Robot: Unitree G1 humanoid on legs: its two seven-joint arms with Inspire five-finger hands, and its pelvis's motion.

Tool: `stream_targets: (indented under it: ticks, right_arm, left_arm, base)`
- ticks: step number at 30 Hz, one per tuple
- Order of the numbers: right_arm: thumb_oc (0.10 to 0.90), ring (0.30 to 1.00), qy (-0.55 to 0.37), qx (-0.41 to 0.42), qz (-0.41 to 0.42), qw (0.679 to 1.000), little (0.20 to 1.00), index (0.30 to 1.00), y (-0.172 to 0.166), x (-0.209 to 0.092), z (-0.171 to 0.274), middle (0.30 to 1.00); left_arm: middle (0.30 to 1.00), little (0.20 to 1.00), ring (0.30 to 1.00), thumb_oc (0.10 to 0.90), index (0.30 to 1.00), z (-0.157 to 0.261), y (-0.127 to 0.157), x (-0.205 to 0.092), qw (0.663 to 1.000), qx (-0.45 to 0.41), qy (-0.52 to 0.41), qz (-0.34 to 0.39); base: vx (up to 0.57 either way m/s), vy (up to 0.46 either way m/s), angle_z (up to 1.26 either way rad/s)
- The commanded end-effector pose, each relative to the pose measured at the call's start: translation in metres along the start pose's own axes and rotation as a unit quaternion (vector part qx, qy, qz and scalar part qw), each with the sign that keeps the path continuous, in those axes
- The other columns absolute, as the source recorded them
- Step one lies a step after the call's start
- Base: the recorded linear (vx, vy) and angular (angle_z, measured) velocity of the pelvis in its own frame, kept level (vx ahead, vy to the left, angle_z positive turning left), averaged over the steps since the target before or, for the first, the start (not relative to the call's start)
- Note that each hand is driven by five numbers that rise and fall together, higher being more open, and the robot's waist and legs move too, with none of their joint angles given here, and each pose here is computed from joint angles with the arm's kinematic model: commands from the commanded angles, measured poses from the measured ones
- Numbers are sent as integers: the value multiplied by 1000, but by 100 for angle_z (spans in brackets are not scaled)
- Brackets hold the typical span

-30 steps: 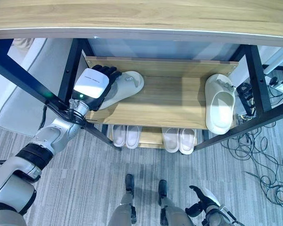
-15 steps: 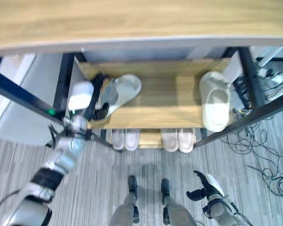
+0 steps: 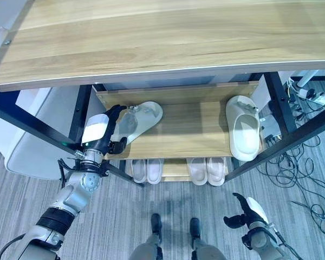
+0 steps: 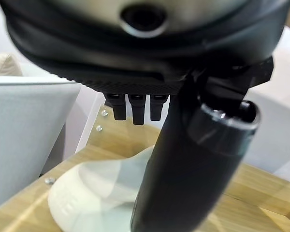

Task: Arrange the slippers neatly on the shoe rack.

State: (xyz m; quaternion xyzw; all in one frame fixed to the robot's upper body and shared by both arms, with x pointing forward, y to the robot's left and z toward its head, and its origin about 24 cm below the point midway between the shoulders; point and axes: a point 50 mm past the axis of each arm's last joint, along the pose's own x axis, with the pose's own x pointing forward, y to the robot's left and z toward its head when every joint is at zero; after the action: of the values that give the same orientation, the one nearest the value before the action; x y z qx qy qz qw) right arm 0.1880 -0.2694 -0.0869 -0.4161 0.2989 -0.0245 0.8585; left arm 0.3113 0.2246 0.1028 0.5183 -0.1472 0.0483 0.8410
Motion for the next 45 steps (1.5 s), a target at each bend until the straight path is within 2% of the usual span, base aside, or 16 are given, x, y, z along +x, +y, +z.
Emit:
stream_targets:
  ticks: [1, 14, 21, 26, 36, 37, 39, 45]
  right_arm:
    - [800, 900, -19, -30, 2, 999, 900, 900, -1, -13, -11, 900]
    - [800, 900, -31, -42, -3, 999, 900, 900, -11, -10, -8, 900]
    - [800, 900, -38, -47, -11, 998, 900, 900, -19, -7, -5, 900]
    - [800, 900, -41, -48, -12, 998, 900, 900, -19, -6, -3, 900]
    - [800, 900, -55, -48, -10, 997, 900, 900, -17, -4, 3, 900]
    - [800, 900, -56, -47, -10, 997, 900, 900, -18, -4, 4, 900]
    - [800, 900, -58, -48, -10, 997, 900, 900, -18, -3, 5, 900]
    - [800, 900, -58, -48, -9, 997, 900, 900, -17, -4, 5, 900]
  left_arm:
    - [900, 900, 900, 800, 900, 20, 37, 22, 993, 8, -56, 100]
    - [900, 900, 900, 800, 900, 43, 64, 51, 983, 72, -108, 132]
    - [900, 900, 900, 800, 900, 33, 89, 72, 970, 181, -95, 131]
    - [900, 900, 900, 800, 900, 31, 97, 79, 962, 222, -92, 128]
    - [900, 900, 900, 800, 900, 39, 96, 86, 960, 223, -100, 134]
    - [542, 542, 542, 562, 542, 42, 94, 86, 961, 219, -106, 133]
    - [300, 300, 300, 400, 300, 46, 93, 88, 961, 217, -113, 133]
    - [300, 300, 300, 400, 300, 67, 82, 90, 963, 188, -150, 125]
  base:
    - [0, 0, 0]
    - [0, 0, 0]
    - [-14, 5, -5]
    - [1, 9, -5]
    - [0, 0, 0]
    - [0, 0, 0]
    - [0, 0, 0]
    - [0, 0, 0]
